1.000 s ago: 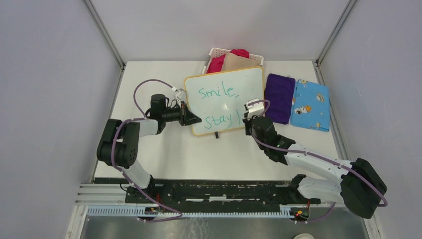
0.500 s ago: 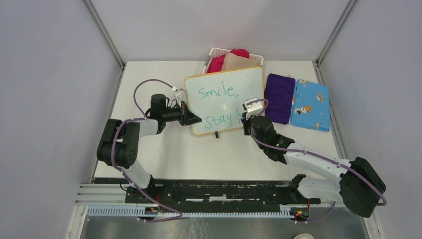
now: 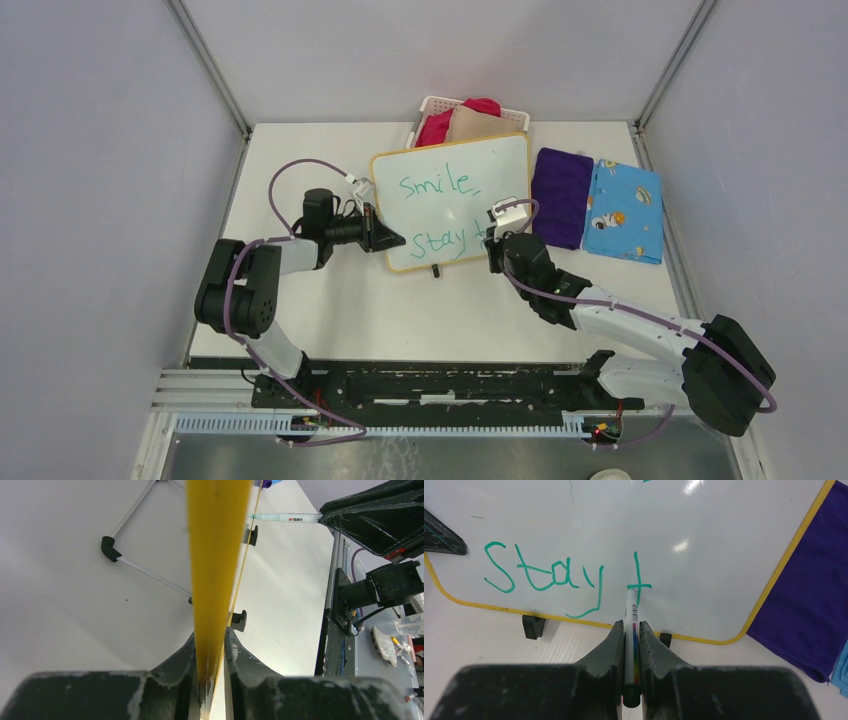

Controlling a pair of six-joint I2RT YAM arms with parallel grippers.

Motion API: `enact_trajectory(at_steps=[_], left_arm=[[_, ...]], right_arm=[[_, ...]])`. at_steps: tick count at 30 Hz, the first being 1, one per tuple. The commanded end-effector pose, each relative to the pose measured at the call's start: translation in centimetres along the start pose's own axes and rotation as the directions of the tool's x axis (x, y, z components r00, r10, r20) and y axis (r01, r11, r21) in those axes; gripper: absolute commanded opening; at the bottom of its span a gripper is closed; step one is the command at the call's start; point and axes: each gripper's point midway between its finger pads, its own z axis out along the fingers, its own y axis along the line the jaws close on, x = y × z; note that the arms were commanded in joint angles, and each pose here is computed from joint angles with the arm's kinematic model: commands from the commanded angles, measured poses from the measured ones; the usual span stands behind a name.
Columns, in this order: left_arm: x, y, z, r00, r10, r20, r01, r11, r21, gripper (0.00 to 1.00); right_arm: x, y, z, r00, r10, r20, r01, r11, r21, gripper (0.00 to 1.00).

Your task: Write a sentence on the whiteboard

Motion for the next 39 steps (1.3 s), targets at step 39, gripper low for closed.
enact_trajectory(at_steps=[39], left_arm=[[4.3, 1.9, 0.3, 0.989, -0.103, -0.107, 0.092, 0.990, -0.111, 0.02]], right_arm=[[-8.2, -1.4, -4.6, 0.946, 0.082, 0.314, -0.068, 0.996, -0.056, 0.00]])
